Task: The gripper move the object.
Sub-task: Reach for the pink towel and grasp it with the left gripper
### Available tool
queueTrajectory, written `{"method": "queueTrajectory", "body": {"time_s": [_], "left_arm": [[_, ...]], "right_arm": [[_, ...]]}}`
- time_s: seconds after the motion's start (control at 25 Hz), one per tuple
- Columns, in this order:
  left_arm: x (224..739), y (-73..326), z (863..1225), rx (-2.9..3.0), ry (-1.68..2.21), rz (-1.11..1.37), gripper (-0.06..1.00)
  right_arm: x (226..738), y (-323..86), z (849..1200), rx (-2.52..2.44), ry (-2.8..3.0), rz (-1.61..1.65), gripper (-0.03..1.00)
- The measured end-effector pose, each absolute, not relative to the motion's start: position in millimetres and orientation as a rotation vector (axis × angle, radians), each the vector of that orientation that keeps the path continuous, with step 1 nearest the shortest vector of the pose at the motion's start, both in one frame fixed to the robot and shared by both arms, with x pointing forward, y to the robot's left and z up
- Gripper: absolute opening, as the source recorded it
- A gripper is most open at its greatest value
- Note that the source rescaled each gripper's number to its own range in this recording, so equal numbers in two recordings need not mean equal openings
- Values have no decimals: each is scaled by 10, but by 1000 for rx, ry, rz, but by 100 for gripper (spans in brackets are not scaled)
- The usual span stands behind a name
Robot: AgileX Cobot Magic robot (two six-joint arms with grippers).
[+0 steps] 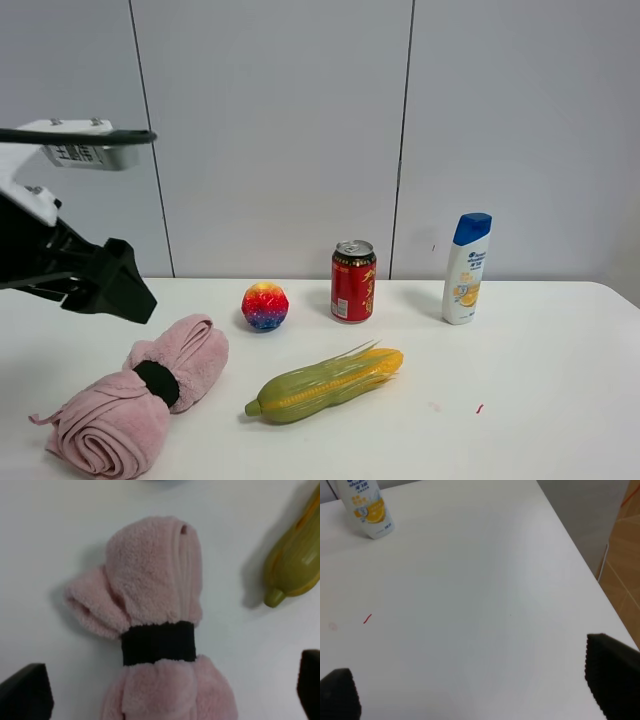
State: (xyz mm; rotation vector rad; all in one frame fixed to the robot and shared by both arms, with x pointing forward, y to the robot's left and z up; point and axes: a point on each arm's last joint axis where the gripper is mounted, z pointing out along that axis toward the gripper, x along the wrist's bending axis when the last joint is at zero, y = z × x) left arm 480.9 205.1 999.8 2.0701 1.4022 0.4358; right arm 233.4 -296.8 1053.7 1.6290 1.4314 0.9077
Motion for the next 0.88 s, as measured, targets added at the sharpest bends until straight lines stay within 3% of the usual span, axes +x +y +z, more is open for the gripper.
{"method": "queueTrajectory", "body": {"time_s": [0.36,0.88], "left_arm": [[5040,1985,9494,2085,1549,364,100],[5213,1958,9038,2111,1586,388,100]], "right_arm": [[2334,-2968,10537,1629,1431,908,100],[2334,-2968,10537,1629,1431,908,100]]}}
